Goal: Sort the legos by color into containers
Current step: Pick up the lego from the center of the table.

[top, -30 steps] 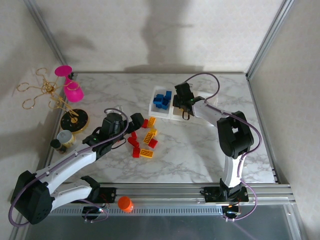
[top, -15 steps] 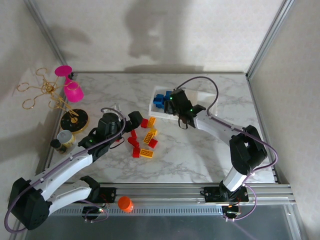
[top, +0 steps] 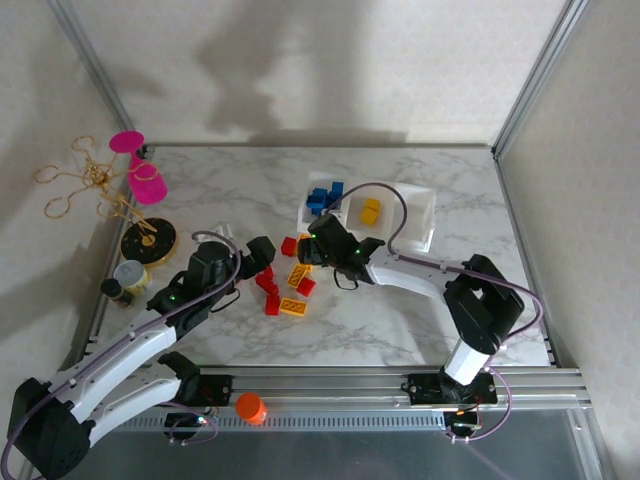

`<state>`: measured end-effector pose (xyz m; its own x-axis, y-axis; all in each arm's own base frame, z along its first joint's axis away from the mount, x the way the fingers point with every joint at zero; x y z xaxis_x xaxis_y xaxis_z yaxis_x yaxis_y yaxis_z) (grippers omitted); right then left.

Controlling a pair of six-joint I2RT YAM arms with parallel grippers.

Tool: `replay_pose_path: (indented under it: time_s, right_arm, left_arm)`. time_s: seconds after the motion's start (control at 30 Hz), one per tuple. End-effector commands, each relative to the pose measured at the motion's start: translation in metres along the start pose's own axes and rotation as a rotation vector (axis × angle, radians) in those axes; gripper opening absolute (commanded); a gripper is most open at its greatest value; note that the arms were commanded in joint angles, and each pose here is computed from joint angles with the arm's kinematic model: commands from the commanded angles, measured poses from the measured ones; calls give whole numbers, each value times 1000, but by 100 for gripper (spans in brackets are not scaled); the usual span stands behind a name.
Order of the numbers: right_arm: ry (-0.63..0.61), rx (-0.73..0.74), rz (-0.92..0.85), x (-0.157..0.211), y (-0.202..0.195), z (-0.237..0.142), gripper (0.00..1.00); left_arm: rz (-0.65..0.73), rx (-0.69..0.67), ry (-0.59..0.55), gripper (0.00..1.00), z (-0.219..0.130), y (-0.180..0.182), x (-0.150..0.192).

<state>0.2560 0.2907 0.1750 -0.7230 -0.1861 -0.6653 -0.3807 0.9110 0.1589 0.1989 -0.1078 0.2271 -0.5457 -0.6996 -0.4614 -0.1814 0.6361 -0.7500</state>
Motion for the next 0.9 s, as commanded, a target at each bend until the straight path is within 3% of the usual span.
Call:
replay_pose_path:
  time_s: [0.0,0.33,0.87]
  right_arm:
    - [3,-23,28,0,13,17,80]
    - [89,4,-28,10,21,52,72]
    - [136,89,-15,23,14,65,53]
  left_arm:
    - [-13,-33,-30,100,-4,8,2]
    - [-10,-48,-46,100,-7,11,1]
    - [-11,-48,-25,100,-2,12,4]
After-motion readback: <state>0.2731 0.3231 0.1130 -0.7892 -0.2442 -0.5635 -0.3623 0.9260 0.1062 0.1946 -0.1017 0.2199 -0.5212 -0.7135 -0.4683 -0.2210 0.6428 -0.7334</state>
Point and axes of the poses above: each hand's point on the last joint's axis, 136 mm out from that joint toward the fingers, its own z axis out along the fingers, its own y axis along the line the jaws close on, x = y × z, the point moved 10 cm from there along -z, back along the fingers, and after that the axes turned 11 degrees about -z, right-handed, at the moved point
